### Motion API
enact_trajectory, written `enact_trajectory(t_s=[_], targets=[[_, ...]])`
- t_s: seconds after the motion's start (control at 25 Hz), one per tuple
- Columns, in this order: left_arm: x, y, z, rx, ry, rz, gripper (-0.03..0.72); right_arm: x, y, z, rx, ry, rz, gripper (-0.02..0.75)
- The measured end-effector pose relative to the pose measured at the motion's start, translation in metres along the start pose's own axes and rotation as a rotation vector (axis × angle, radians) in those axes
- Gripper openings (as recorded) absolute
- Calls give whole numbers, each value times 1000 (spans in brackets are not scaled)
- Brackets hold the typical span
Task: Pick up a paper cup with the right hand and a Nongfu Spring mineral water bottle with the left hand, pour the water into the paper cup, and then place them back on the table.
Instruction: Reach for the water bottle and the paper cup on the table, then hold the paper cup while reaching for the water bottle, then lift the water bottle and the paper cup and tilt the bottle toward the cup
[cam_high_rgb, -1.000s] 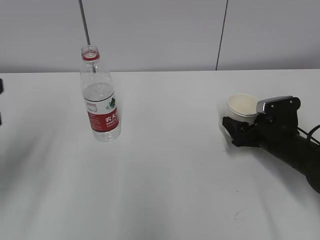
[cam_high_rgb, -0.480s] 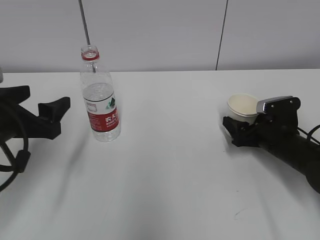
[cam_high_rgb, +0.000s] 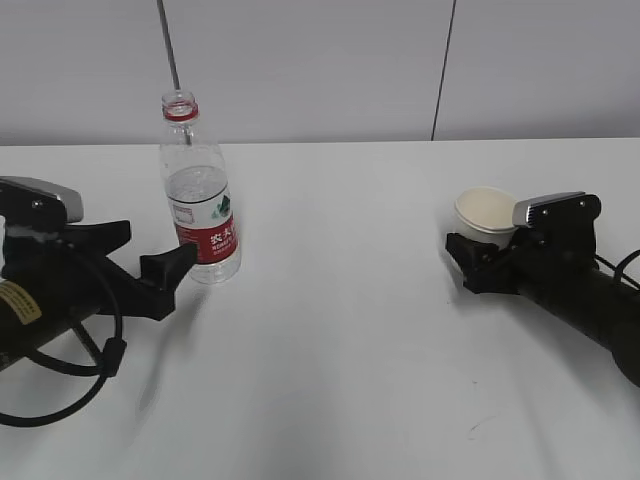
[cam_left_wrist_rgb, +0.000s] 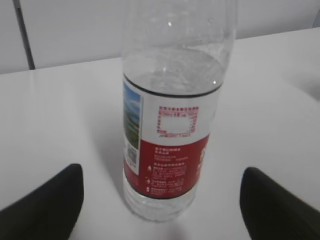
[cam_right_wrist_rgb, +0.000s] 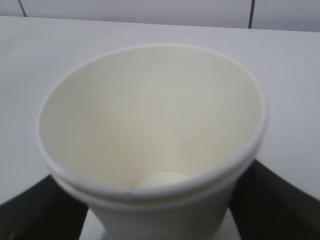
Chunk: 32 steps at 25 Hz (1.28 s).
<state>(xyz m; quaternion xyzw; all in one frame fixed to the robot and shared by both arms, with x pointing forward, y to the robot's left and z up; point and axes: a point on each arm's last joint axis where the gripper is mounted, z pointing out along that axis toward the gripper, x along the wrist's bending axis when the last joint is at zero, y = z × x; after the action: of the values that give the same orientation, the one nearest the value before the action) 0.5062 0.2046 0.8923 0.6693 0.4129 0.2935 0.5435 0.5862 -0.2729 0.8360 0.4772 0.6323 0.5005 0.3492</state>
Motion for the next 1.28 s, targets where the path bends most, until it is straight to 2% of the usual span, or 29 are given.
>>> enact_trajectory(t_s=[0.6, 0.76, 0.84, 1.08, 1.28], targets=[[10, -2, 70, -66, -82, -17, 584, 0, 0, 0, 0, 2, -1, 594], [8, -3, 81, -77, -100, -11, 582, 0, 0, 0, -2, 2, -1, 594], [6, -4, 82, -73, -106, -10, 560, 0, 0, 0, -2, 2, -1, 594], [6, -5, 83, -72, -108, -10, 417, 0, 0, 0, -2, 2, -1, 593], [6, -5, 83, -72, -109, -9, 400, 0, 0, 0, -2, 2, -1, 593]])
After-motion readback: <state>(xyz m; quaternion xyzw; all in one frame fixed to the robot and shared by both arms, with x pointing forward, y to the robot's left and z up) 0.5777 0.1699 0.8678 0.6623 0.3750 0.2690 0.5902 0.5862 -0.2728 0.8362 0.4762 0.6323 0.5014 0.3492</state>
